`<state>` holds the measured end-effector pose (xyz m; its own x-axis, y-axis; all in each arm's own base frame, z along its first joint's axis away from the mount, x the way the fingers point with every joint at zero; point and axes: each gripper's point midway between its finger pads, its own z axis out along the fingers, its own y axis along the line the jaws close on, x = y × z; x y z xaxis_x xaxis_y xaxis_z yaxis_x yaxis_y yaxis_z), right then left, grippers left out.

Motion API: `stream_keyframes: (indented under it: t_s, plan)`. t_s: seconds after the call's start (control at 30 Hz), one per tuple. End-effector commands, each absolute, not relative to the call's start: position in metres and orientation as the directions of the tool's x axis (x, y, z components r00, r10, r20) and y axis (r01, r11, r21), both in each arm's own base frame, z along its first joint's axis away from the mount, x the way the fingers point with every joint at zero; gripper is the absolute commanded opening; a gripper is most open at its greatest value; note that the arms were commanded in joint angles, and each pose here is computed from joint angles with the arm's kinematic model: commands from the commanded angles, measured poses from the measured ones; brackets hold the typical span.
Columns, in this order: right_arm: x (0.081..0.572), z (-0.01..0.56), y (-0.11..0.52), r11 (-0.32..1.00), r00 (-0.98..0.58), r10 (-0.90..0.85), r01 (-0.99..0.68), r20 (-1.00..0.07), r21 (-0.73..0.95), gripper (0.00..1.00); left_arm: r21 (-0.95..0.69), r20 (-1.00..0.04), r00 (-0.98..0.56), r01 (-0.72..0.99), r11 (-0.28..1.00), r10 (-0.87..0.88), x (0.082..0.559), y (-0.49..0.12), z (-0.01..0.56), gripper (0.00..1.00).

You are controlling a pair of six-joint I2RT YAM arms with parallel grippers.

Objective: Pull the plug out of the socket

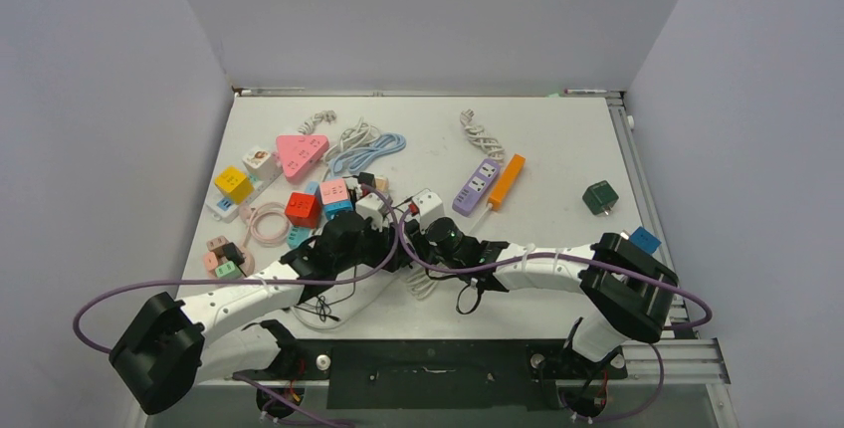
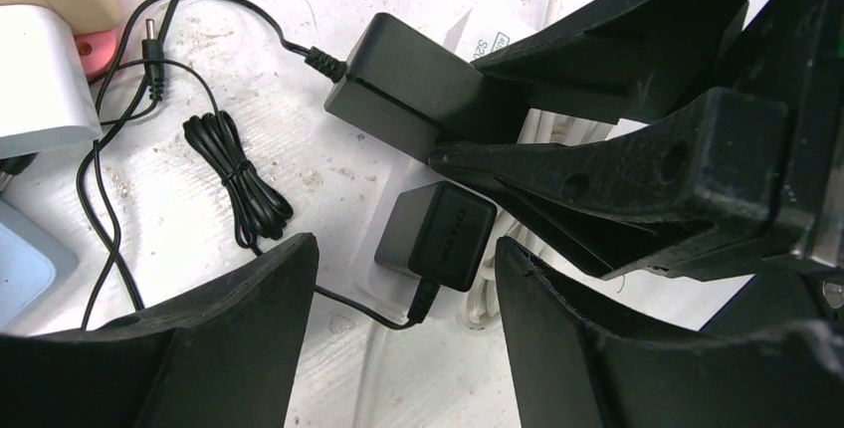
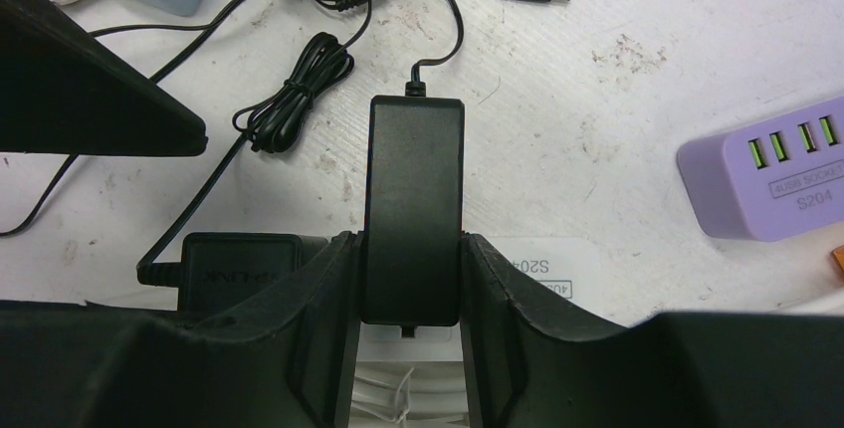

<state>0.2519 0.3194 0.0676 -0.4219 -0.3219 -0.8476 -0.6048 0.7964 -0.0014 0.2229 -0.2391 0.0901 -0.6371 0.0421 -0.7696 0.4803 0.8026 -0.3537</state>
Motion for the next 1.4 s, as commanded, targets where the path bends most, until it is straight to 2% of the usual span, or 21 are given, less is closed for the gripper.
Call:
stream_keyframes:
  t_s: [0.0, 0.57, 0.7, 1.13, 1.37]
  plan:
    - [0.255, 0.081, 0.325, 0.8, -0.416, -0.256, -0.598, -0.873, 0.05, 0.05, -0.352, -0.816, -0.578, 0.516, 0.781, 0.014, 0.231, -0.249, 0.1, 0.62]
    - [0.254, 0.076, 0.324, 0.806, -0.431, -0.251, -0.589, -0.867, 0.06, 0.05, -0.338, -0.807, -0.588, 0.531, 0.777, 0.051, 0.229, -0.256, 0.08, 0.45]
    - [0.254, 0.075, 0.324, 0.807, -0.437, -0.248, -0.586, -0.865, 0.065, 0.05, -0.329, -0.807, -0.586, 0.542, 0.774, 0.068, 0.227, -0.258, 0.076, 0.38]
    - [0.258, 0.073, 0.315, 0.833, -0.453, -0.231, -0.549, -0.861, 0.065, 0.05, -0.236, -0.799, -0.578, 0.552, 0.8, 0.164, 0.221, -0.248, 0.054, 0.02]
    - [0.27, 0.072, 0.299, 0.861, -0.501, -0.153, -0.491, -0.852, 0.134, 0.05, -0.226, -0.802, -0.576, 0.537, 0.813, 0.159, 0.223, -0.245, 0.053, 0.0]
